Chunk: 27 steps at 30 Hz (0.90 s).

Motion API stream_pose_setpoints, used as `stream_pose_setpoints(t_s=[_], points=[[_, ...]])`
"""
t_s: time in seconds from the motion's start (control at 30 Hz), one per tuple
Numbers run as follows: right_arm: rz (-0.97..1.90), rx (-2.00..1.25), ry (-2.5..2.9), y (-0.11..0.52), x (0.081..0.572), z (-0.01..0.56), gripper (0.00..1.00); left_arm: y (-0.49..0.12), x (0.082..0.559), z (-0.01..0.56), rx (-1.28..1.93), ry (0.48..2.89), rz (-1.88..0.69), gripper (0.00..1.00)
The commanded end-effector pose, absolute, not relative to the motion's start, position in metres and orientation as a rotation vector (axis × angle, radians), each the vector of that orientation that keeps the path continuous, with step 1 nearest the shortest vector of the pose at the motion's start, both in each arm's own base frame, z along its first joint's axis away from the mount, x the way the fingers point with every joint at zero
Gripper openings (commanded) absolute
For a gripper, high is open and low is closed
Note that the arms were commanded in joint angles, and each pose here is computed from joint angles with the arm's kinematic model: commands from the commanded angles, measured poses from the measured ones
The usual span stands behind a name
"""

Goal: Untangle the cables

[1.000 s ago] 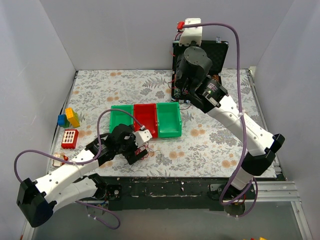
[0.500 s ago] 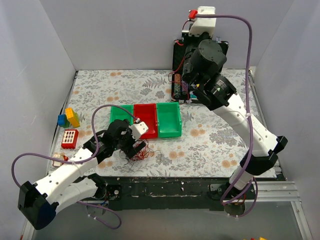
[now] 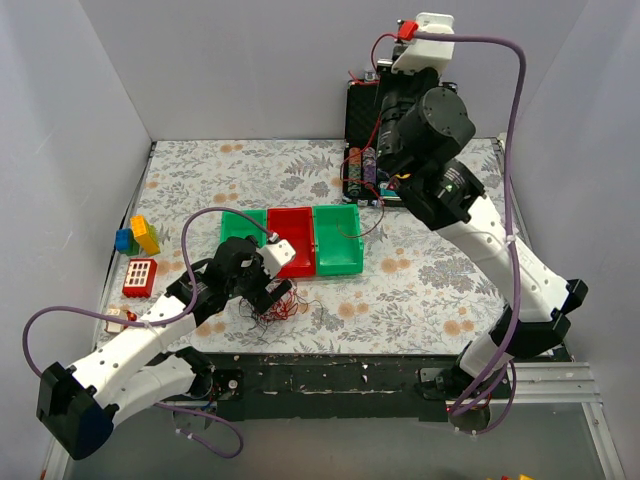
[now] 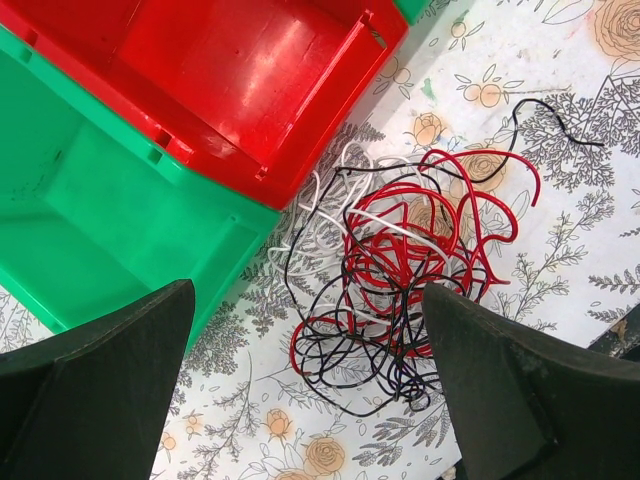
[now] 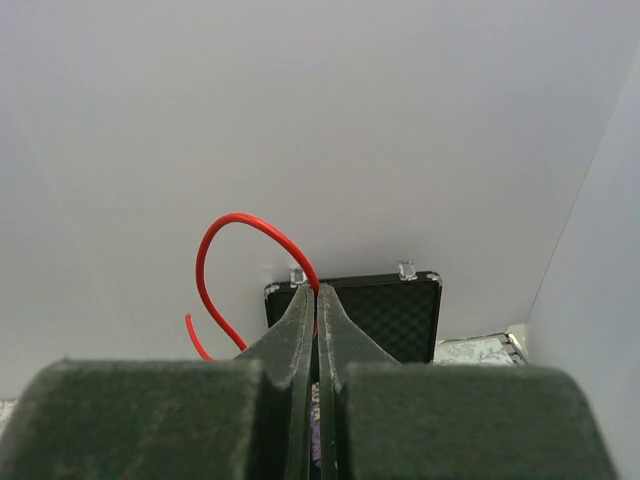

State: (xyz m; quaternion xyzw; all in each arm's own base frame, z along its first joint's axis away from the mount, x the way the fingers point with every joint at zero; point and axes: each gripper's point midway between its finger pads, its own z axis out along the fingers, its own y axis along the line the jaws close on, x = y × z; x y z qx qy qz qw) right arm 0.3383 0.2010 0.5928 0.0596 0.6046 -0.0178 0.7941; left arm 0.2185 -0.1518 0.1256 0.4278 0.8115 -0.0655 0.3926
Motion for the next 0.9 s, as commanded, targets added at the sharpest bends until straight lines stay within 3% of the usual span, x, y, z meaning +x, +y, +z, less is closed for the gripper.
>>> stream_pose_setpoints(t_s=[0.0, 0.87], points=[[-0.003, 0.144, 1.299, 0.203, 0.335, 0.587, 0.01, -0.154, 0.222, 0.131, 1.060, 2.037, -0.178, 0.98], [-0.109, 0.011, 1.590, 0.241, 0.364, 0.413, 0.01, -0.157, 0.222, 0.130, 1.044, 2.030, -0.202, 0.98]])
